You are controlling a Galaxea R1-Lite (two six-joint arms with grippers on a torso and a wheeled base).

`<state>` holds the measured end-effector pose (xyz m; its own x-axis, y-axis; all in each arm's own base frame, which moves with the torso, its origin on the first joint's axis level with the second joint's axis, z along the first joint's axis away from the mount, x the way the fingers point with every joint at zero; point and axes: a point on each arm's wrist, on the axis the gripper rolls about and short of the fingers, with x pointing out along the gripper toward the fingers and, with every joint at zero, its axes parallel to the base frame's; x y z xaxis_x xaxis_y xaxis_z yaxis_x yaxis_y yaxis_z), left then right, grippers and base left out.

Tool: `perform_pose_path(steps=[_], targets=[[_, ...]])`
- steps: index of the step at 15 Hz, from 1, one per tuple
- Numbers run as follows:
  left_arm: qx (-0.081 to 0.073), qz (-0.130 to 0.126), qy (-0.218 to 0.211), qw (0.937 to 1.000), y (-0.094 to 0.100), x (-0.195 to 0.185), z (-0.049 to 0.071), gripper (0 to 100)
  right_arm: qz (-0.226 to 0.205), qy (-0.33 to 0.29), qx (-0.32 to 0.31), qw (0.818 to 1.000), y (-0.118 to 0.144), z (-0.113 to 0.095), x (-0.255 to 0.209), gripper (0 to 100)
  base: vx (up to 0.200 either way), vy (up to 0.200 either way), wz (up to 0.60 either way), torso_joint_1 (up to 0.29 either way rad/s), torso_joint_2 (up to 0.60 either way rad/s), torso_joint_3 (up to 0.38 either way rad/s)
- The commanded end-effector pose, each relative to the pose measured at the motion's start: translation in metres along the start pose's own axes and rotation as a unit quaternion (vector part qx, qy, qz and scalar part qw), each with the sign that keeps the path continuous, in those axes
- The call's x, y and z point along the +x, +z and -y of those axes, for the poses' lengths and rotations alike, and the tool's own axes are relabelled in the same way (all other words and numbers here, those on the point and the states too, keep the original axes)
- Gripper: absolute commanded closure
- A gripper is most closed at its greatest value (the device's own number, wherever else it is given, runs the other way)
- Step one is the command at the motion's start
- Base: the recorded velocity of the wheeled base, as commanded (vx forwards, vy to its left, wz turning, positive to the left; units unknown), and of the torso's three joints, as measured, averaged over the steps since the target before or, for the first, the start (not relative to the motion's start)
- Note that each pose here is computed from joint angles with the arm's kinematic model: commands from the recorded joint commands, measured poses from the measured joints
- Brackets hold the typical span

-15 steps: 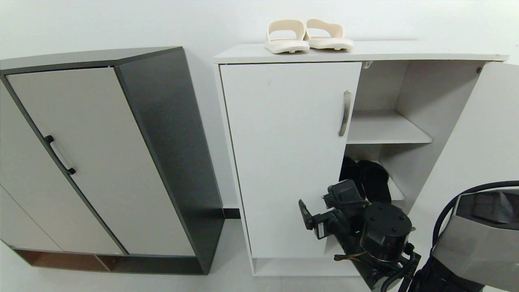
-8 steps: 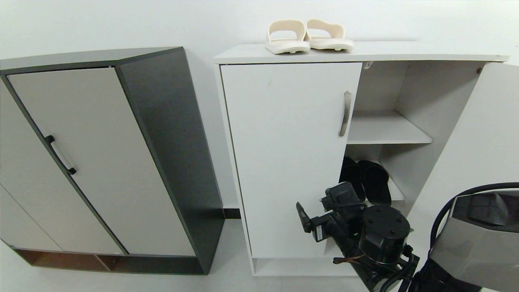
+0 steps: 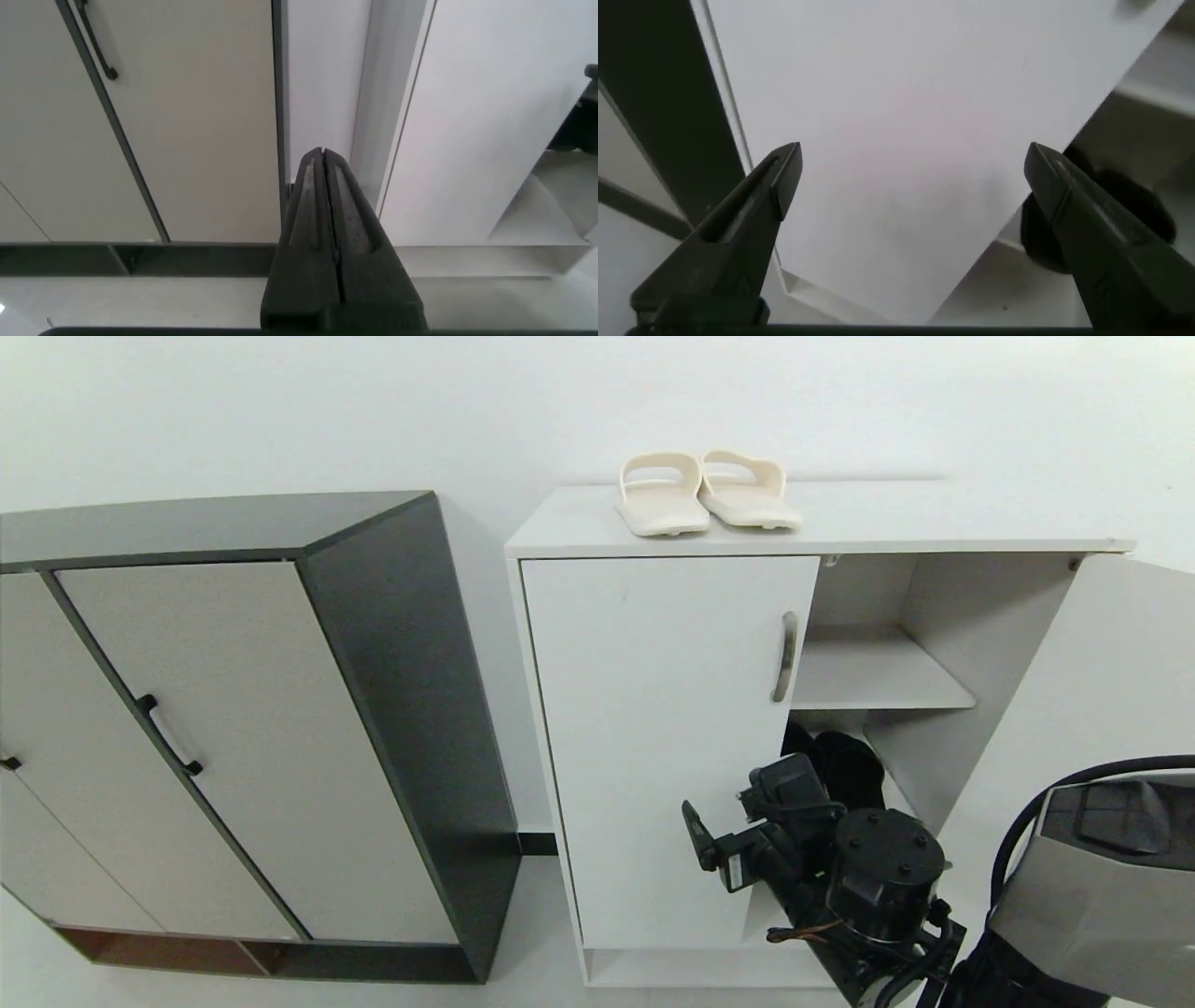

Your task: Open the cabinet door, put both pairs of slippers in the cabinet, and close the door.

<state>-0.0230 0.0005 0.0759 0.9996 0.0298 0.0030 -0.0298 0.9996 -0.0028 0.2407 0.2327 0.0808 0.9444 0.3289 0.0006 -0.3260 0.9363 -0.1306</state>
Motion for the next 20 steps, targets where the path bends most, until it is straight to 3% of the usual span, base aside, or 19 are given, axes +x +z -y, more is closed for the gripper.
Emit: perform_pose_path(steps=[1, 15, 18, 20], targets=[[0.0, -0.001, 0.0, 1.0, 0.0, 0.0, 0.0, 100, -0.001, 0.001, -0.001, 1.0, 0.0, 0.0, 0.0, 0, 0.0, 0.0, 0.0, 0.115, -0.46, -0.344], [0.001, -0.001, 0.0, 1.0, 0.0, 0.0, 0.0, 100, -0.001, 0.001, 0.0, 1.0, -0.001, 0.0, -0.001, 0, 0.0, 0.0, 0.0, 0.166, -0.48, -0.319], [0.001, -0.001, 0.0, 1.0, 0.0, 0.0, 0.0, 100, -0.019, 0.048, -0.016, 0.999, -0.011, 0.003, -0.009, 0, 0.0, 0.0, 0.0, 0.201, -0.51, -0.295], [0.001, -0.001, 0.001, 1.0, 0.0, 0.0, 0.0, 100, -0.015, 0.04, -0.035, 0.998, -0.009, 0.005, -0.007, 0, 0.0, 0.0, 0.0, 0.071, -0.19, -0.12]])
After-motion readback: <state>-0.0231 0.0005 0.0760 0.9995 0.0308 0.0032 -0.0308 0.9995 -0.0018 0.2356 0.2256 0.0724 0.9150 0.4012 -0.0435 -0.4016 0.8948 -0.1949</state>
